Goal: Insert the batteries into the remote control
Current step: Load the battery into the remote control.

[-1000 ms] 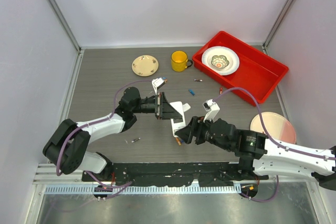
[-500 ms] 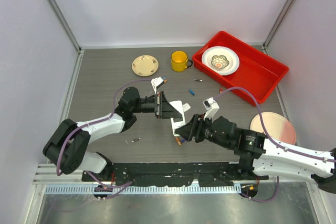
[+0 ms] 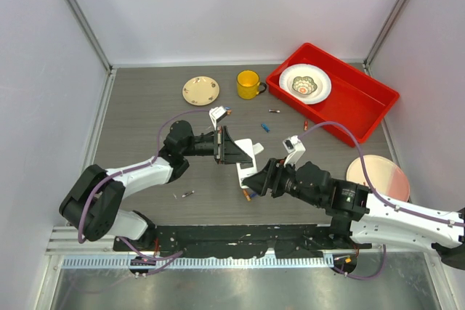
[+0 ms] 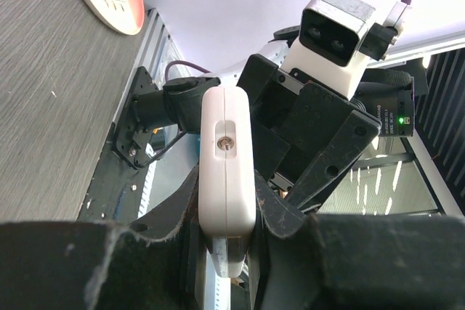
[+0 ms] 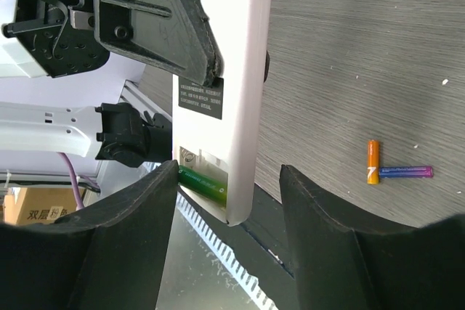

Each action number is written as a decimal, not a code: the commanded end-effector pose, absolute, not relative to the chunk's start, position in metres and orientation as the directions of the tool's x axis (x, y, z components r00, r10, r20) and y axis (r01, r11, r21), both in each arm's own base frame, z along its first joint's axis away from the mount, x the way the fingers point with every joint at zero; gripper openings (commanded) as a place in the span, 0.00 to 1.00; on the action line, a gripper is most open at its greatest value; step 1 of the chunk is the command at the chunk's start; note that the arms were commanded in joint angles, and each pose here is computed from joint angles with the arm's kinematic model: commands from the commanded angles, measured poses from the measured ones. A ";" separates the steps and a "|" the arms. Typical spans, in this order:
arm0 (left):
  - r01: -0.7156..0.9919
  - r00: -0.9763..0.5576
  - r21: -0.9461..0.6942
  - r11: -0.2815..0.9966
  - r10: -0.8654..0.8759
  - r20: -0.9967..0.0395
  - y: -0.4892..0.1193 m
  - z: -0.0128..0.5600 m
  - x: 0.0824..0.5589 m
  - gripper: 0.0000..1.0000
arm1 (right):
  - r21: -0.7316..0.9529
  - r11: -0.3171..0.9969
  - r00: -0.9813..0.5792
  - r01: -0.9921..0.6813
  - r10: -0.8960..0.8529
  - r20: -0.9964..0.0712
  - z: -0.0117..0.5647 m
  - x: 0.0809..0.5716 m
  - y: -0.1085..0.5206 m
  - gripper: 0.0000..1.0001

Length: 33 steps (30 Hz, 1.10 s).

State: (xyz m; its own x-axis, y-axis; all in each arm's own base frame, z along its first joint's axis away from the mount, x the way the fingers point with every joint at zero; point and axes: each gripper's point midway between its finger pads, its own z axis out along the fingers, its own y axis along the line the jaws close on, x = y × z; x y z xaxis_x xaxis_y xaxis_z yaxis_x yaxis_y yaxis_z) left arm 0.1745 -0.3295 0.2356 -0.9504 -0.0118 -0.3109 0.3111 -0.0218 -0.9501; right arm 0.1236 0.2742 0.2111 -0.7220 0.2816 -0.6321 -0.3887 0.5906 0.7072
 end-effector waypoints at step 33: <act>0.362 -0.932 -0.931 -0.034 -0.030 -0.361 -0.330 0.236 0.179 0.00 | 0.702 0.548 -0.579 -0.455 0.417 -0.700 0.285 0.145 0.259 0.73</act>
